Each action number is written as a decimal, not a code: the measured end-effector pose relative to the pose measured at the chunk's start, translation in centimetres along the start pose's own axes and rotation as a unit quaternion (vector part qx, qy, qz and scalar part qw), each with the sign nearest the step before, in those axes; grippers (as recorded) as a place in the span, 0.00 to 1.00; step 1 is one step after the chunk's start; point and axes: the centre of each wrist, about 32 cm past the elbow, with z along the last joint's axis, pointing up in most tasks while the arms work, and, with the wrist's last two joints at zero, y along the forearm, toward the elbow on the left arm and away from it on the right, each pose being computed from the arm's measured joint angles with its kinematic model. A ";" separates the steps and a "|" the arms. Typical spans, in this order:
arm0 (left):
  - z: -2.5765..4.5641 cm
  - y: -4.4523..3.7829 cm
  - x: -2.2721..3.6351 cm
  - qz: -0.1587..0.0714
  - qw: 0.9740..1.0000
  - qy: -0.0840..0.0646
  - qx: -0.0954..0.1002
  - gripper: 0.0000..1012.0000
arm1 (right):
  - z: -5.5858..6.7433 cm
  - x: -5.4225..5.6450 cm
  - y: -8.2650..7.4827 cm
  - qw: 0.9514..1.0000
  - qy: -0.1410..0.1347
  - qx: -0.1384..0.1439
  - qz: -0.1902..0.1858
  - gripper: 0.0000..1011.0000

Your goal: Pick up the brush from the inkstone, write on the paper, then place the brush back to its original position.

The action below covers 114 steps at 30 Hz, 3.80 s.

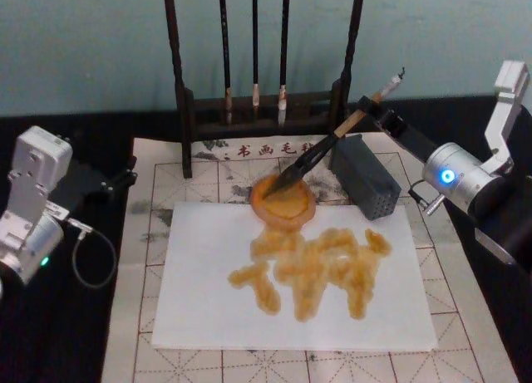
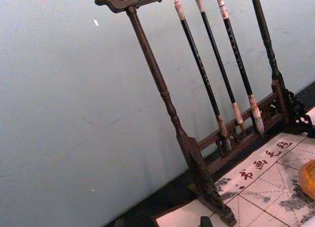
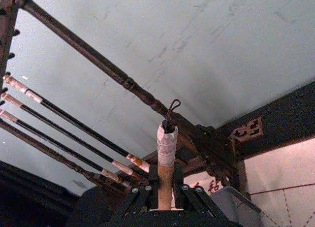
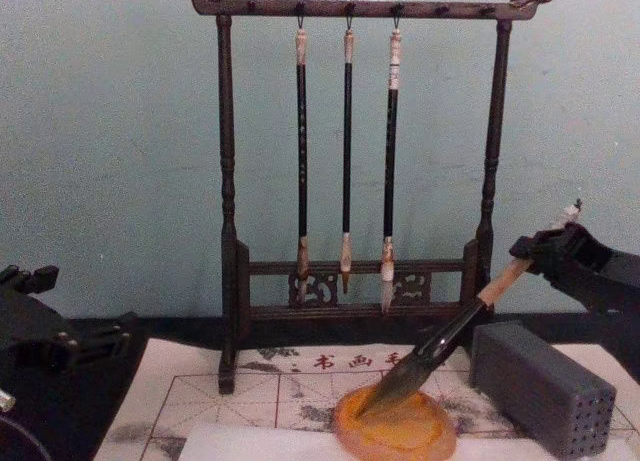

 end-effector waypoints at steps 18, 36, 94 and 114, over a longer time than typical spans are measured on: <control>0.00 0.00 0.00 0.000 1.000 0.000 0.000 0.99 | 0.4 -0.1 1.1 0.998 -0.053 0.018 0.001 0.19; 0.00 0.00 0.00 0.000 1.000 0.000 0.000 0.99 | 0.4 -0.5 0.8 0.994 -0.101 0.044 0.001 0.19; 0.00 0.00 0.00 0.000 1.000 0.000 0.000 0.99 | 1.4 -2.2 -7.6 0.973 -0.192 0.016 0.128 0.19; 0.00 0.00 0.00 0.000 1.000 0.000 0.000 0.99 | 1.4 -1.2 -12.4 0.949 -0.265 -0.016 0.169 0.19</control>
